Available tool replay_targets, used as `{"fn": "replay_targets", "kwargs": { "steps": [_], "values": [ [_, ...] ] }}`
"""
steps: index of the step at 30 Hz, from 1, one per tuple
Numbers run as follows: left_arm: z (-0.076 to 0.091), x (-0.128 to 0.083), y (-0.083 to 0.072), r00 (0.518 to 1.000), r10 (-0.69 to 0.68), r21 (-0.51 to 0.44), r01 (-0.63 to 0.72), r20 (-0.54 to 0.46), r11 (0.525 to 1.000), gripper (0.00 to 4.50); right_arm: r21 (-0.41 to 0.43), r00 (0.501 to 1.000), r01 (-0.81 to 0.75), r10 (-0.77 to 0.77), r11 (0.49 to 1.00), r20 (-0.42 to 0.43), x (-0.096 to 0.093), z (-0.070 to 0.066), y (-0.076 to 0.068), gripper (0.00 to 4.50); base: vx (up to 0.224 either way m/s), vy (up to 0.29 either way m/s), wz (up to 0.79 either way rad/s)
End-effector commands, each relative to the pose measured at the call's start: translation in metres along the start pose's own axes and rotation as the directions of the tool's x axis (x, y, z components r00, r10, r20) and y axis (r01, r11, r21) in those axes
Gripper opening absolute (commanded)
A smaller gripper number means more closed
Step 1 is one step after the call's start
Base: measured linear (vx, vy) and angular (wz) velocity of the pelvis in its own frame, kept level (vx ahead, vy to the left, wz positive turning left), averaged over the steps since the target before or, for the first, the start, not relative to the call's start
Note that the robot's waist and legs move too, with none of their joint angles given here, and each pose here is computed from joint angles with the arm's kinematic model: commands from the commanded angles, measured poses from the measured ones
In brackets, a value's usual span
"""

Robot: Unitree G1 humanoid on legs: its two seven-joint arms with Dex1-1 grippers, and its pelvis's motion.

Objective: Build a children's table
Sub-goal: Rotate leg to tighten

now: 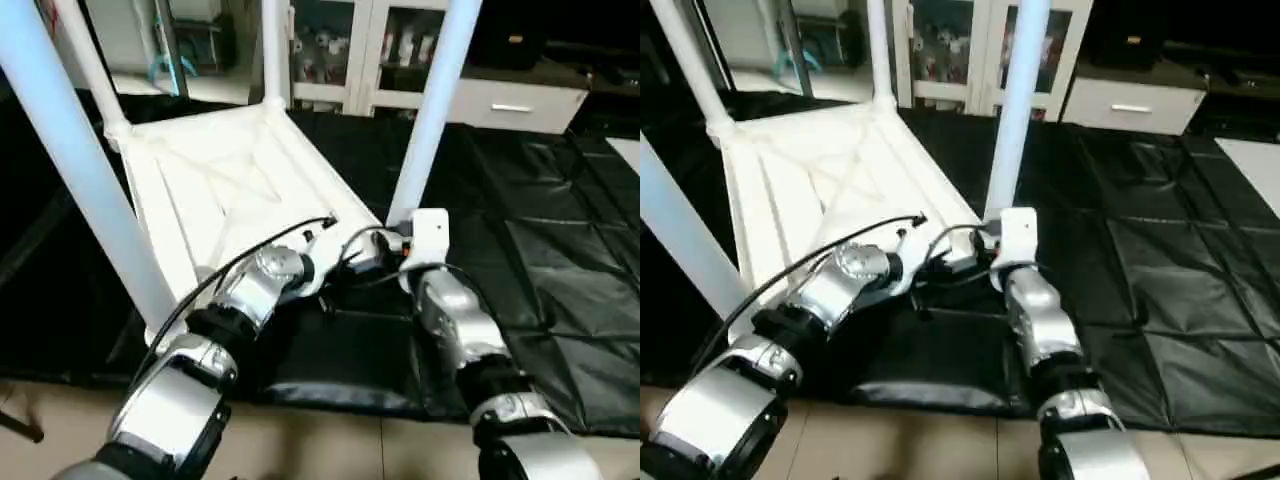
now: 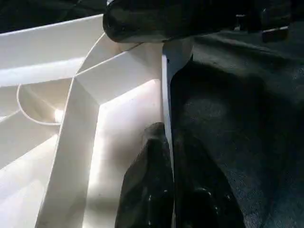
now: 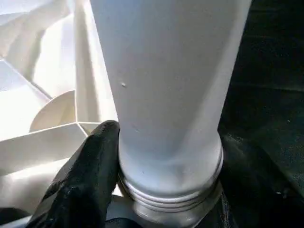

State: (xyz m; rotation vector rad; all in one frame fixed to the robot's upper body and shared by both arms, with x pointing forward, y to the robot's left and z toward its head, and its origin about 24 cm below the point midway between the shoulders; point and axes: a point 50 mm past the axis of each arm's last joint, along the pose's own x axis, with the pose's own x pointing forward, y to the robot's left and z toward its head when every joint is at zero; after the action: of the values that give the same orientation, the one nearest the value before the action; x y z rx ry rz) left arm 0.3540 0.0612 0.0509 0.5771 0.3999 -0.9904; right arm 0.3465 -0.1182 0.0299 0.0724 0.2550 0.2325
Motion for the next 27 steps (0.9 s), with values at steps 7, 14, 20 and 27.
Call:
{"fn": "replay_targets", "kwargs": {
  "steps": [7,14,20,27],
  "values": [
    [-0.038,-0.026,-0.025,0.931,-0.365,0.125,0.365,-0.02,0.923,0.0,-0.032,0.97,-0.231,0.232,0.973,0.067,-0.021,0.018,-0.02,3.96,0.0,0.0,0.0],
    [-0.054,-0.047,-0.03,0.853,-0.515,0.127,0.522,-0.082,0.844,0.0,-0.17,0.794,-0.606,0.602,0.777,-0.079,-0.056,0.023,-0.032,4.47,0.0,0.0,0.0],
    [-0.054,-0.057,-0.037,0.782,-0.613,0.134,0.623,-0.111,0.77,0.0,-0.172,0.628,-0.777,0.73,0.605,-0.271,-0.077,0.015,-0.032,4.47,0.0,0.0,0.0],
    [-0.048,-0.055,-0.042,0.755,-0.646,0.147,0.656,-0.113,0.74,0.0,-0.148,0.531,-0.845,0.774,0.514,-0.344,-0.087,0.011,-0.028,4.47,0.0,0.0,0.0]
  ]
}}
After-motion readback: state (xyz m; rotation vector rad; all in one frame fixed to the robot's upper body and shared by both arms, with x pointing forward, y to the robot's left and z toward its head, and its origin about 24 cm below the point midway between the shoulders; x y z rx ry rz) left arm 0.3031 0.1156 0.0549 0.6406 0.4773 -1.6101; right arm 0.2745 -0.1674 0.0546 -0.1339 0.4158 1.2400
